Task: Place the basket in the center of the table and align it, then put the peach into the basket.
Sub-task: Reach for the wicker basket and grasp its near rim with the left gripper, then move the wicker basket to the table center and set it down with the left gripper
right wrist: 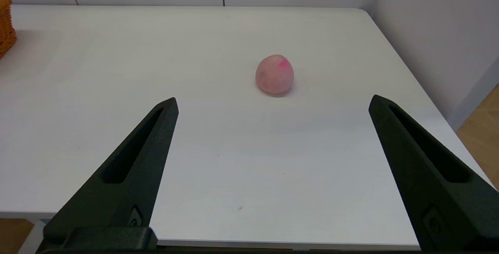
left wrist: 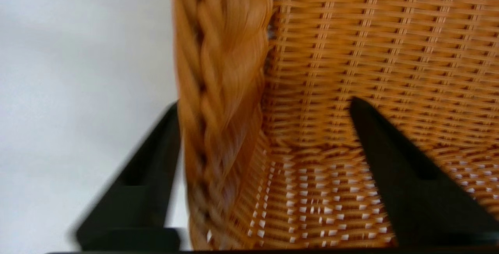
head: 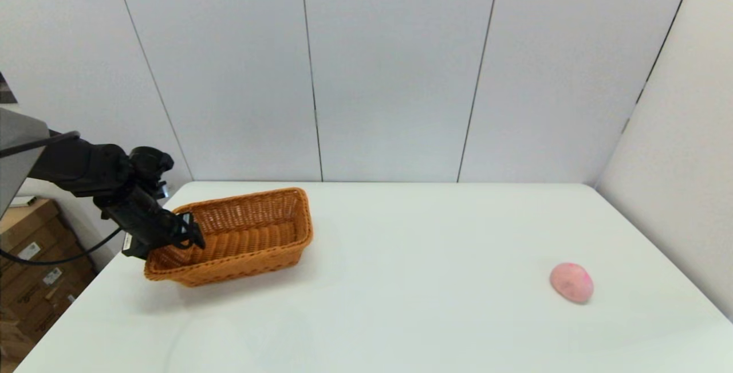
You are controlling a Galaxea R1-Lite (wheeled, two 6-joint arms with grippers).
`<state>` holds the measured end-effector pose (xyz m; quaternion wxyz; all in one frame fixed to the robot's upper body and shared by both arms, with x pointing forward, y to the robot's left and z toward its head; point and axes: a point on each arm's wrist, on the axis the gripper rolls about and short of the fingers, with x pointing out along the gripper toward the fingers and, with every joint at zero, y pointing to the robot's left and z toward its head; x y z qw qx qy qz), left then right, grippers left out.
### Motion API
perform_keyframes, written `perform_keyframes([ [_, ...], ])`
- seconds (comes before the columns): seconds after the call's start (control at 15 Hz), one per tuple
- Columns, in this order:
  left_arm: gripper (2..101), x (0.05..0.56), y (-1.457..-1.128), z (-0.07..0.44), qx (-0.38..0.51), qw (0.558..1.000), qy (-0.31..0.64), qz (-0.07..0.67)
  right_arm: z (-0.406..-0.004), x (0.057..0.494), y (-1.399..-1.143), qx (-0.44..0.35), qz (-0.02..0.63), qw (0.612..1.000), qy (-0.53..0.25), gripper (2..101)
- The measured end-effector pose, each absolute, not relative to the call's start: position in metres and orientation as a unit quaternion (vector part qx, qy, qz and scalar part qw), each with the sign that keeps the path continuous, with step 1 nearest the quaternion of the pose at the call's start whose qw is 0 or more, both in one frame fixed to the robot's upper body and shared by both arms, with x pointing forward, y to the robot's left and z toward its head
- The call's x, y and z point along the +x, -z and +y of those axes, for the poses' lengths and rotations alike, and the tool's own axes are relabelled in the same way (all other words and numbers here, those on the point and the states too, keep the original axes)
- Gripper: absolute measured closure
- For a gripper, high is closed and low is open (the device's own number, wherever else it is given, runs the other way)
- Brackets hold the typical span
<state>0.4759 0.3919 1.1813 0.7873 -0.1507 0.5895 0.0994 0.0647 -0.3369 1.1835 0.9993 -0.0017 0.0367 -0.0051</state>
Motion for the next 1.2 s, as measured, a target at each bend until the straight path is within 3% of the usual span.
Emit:
perform_keyframes([
  [0.33,60.7,0.479,-1.177,0.392,-0.155,0.785,-0.097,0.592,-0.337,0.065,-1.184,-0.002,0.037,0.999,0.004,5.2],
  [0.4,86.6,0.479,-1.177,0.392,-0.161,0.784,-0.090,0.593,-0.337,0.065,-1.184,-0.002,0.037,0.999,0.004,5.2],
  [0.8,88.6,0.473,-1.188,0.389,-0.223,0.748,-0.032,0.625,-0.337,0.065,-1.184,-0.002,0.037,0.999,0.004,5.2],
  [1.2,88.9,0.463,-1.223,0.377,-0.269,0.740,0.049,0.615,-0.337,0.065,-1.183,-0.003,0.037,0.999,0.004,5.2],
])
